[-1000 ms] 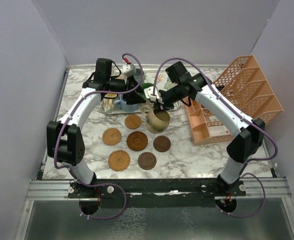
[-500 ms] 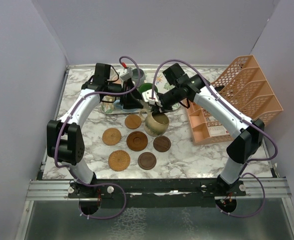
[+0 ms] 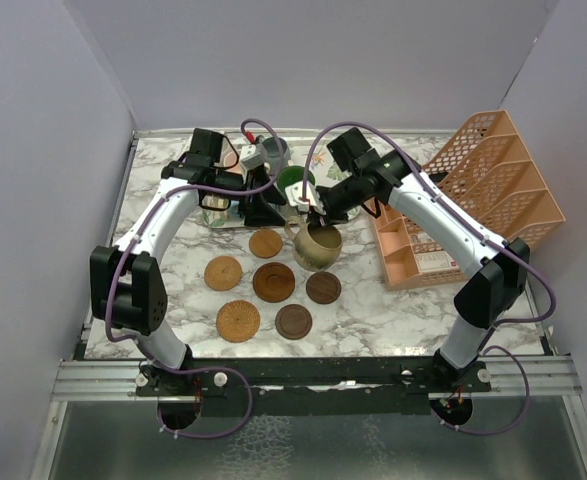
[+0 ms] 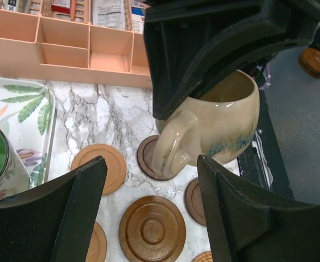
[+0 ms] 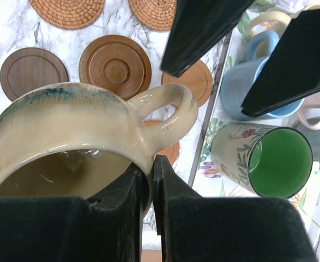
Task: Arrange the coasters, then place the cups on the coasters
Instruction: Place the cup on the coaster.
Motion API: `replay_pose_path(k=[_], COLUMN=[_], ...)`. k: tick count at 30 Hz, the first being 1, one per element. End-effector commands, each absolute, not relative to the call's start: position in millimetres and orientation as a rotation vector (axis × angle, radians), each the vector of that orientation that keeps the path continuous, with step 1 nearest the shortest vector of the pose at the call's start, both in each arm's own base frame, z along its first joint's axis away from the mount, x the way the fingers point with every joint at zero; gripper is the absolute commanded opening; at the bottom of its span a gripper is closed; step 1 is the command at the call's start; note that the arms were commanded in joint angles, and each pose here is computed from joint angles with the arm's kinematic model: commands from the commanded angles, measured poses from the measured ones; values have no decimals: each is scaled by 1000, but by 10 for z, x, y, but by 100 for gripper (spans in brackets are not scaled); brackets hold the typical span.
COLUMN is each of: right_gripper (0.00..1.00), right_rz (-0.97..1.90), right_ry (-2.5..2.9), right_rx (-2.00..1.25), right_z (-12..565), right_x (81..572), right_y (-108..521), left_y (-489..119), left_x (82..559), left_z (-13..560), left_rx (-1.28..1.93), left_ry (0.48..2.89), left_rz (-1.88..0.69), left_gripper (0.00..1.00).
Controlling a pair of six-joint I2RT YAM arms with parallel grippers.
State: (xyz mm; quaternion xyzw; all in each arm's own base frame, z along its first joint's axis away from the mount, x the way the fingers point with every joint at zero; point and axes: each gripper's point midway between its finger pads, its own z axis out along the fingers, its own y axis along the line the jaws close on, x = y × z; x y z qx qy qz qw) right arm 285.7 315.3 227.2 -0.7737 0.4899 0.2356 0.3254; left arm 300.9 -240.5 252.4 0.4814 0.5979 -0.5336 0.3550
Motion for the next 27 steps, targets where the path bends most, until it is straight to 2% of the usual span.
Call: replay_pose_path(k=[1, 6, 9, 19, 22, 26, 27], right_gripper=[1, 1, 1, 1, 1, 1, 1], right_rz=[685, 727, 727, 688, 653, 598, 578], right_ry=[1129, 1111, 1113, 1124, 1140, 1185, 1210], right_rx=[-1950, -1935, -1931, -1916, -1912, -1891, -1881], right_z=[2777, 2820, 2808, 2782, 2737, 2668, 2644], right_x=[2740, 2678, 2672, 2728, 2770, 2859, 2894], right_y=[3301, 3327, 3325, 3319, 3291, 3258, 3242], left_y=[-2442, -2551, -2616, -2669, -2670, -2665, -2663], left_x=[2886, 2779, 2690, 2539, 2511, 2477, 2474], left_z=[2595, 2626, 2598, 2532, 2542, 2584, 2597], left_rx=[1319, 1346, 1361, 1368, 1369, 1375, 1380], left_ry=[1468, 1430, 1431, 1452, 1447, 1423, 1417], left_rz=[-1335, -1387, -1420, -1477, -1487, -1490, -1484], left_gripper=[72, 72, 66, 36, 24, 0, 0])
